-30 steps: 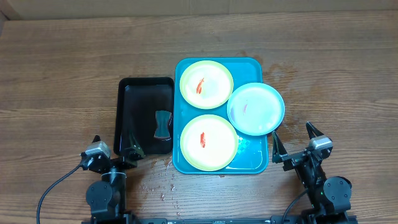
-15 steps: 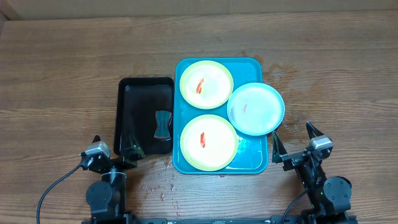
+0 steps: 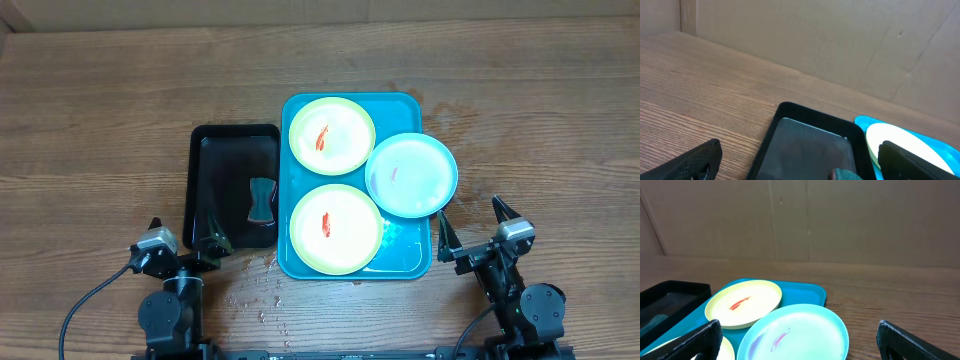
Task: Clean dirty plates on tray and stack at the side
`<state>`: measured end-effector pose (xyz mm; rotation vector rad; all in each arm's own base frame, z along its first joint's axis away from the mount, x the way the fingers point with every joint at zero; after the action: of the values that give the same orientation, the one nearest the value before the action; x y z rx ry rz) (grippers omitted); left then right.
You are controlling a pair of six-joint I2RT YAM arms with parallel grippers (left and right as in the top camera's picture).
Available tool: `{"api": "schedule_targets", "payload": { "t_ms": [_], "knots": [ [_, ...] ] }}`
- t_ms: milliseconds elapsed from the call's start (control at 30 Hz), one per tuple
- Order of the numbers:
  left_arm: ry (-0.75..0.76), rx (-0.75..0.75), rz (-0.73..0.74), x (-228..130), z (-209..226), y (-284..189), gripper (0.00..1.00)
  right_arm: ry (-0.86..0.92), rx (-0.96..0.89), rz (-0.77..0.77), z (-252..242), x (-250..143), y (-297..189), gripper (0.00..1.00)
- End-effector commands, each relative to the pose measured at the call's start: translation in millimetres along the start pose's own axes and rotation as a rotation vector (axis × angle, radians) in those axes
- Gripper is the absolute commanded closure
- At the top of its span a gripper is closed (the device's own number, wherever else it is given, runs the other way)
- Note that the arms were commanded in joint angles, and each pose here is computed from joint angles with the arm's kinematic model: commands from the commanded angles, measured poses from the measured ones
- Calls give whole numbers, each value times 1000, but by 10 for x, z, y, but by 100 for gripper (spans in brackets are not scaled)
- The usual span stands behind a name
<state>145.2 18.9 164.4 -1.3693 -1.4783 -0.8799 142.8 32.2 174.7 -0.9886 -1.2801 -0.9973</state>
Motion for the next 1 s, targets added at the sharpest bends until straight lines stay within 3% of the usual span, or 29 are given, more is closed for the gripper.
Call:
{"api": "schedule_targets", "payload": {
  "t_ms": [0,733,967],
  "knots": [
    [22,-6,3,-10,-1,1,0,3,-6,-3,-6,-20,2,0],
    [22,15,-8,1,13,1,0,-5,-5,-44,-4,40,1,0],
    [19,-170,-9,77,-146,-23,0,-9,48,-77,35,90,-3,0]
  ]
}}
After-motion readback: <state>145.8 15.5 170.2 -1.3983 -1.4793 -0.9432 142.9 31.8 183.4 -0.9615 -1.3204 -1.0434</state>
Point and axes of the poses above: each gripper's point midway between its finger pads, its own y axis out along the fingers, its own z axis along the line the jaws close on, x = y × z, the point moved 10 cm from there along -y, back along the fingers, and after that the axes turned 2 degrees about -y, right-handed, at the moved point
